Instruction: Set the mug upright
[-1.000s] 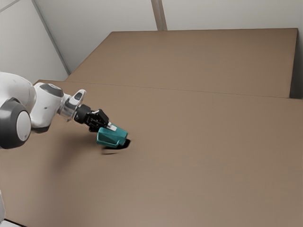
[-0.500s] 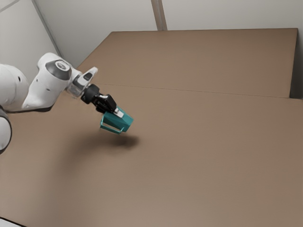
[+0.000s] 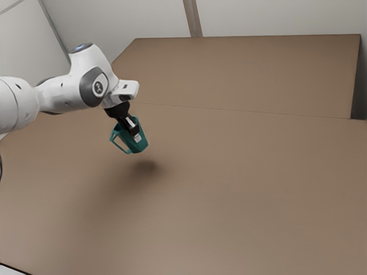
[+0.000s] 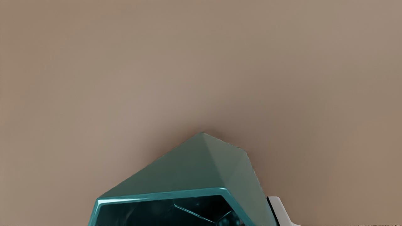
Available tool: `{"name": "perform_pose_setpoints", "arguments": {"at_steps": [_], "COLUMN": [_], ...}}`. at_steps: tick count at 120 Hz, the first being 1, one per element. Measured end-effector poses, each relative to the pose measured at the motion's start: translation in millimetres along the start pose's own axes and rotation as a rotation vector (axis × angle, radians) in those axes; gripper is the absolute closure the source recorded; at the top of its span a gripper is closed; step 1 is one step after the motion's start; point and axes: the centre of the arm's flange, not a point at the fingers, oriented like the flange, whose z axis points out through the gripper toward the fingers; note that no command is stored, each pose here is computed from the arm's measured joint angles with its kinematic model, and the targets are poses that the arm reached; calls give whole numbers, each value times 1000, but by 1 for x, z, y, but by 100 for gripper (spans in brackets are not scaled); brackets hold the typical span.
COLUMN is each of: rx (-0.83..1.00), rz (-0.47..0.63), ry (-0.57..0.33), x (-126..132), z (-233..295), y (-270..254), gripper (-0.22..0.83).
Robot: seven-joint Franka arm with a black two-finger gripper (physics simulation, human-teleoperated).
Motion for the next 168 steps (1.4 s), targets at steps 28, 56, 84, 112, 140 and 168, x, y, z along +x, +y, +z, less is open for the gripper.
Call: {"name": "perform_pose_setpoints", "arguments": {"at_steps": [28, 56, 84, 112, 140, 168], "rx": [64, 75, 92, 118, 161, 194], "rz": [17, -4, 9, 19, -4, -34], "ry": [-18, -38, -66, -85, -109, -98], "x": [-11, -20, -35, -53, -65, -68], "z": [13, 33, 41, 47, 59, 66], "y": [11, 15, 34, 53, 48, 42], "gripper": [78, 78, 78, 78, 78, 78]}}
